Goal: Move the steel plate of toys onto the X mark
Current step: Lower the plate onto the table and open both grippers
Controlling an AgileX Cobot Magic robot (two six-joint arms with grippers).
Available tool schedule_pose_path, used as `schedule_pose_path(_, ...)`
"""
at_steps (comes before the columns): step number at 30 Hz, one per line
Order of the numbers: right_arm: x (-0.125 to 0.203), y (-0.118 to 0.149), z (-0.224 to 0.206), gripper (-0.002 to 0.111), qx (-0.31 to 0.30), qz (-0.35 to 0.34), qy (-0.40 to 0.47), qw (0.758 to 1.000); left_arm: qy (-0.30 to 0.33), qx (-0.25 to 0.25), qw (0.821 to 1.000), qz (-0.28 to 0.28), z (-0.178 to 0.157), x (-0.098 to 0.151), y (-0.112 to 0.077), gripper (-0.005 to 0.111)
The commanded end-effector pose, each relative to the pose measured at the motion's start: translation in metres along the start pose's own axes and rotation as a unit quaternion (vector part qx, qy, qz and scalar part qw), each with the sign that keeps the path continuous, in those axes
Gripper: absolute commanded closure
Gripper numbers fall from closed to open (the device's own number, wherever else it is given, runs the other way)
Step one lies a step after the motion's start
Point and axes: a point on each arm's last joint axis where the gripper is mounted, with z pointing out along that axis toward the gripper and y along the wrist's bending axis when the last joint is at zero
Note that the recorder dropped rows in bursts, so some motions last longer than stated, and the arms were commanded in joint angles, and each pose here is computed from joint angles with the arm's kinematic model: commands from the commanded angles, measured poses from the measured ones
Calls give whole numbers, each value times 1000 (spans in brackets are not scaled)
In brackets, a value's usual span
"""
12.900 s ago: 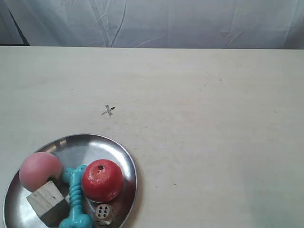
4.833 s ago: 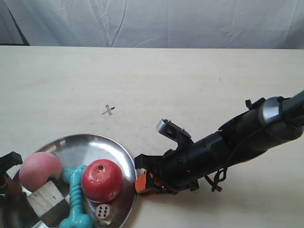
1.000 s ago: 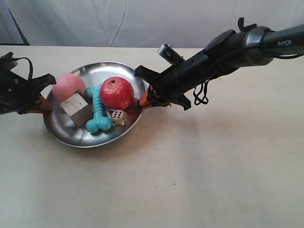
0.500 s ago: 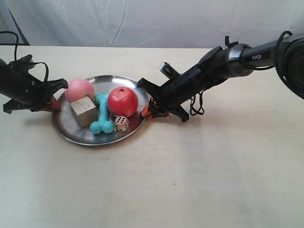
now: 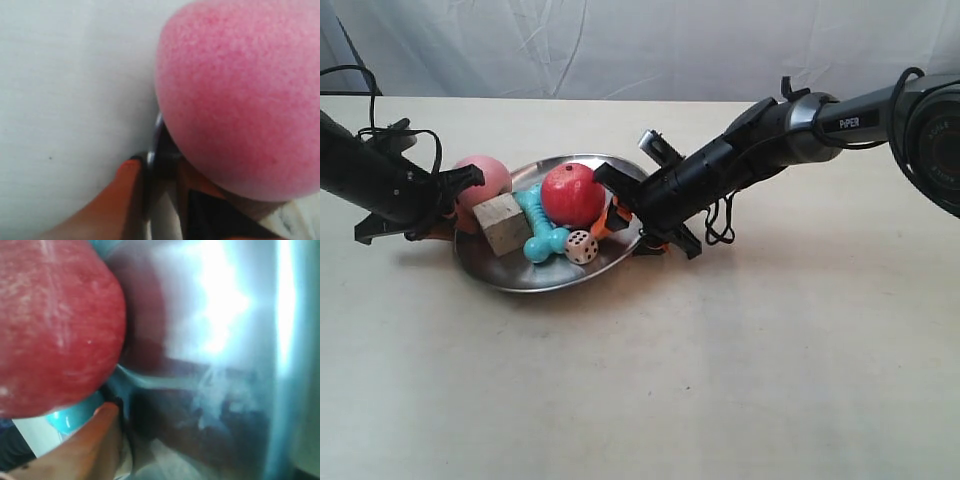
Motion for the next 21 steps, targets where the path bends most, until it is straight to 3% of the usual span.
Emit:
schedule_pose_path(1,9,5,2,67,2,-22,39,999,52,9,998,17,3,12,-5,82)
schedule_pose_path(21,7,-9,-10,67,51,-24,52,997,19,-47,998,48,-17,5,-4,82)
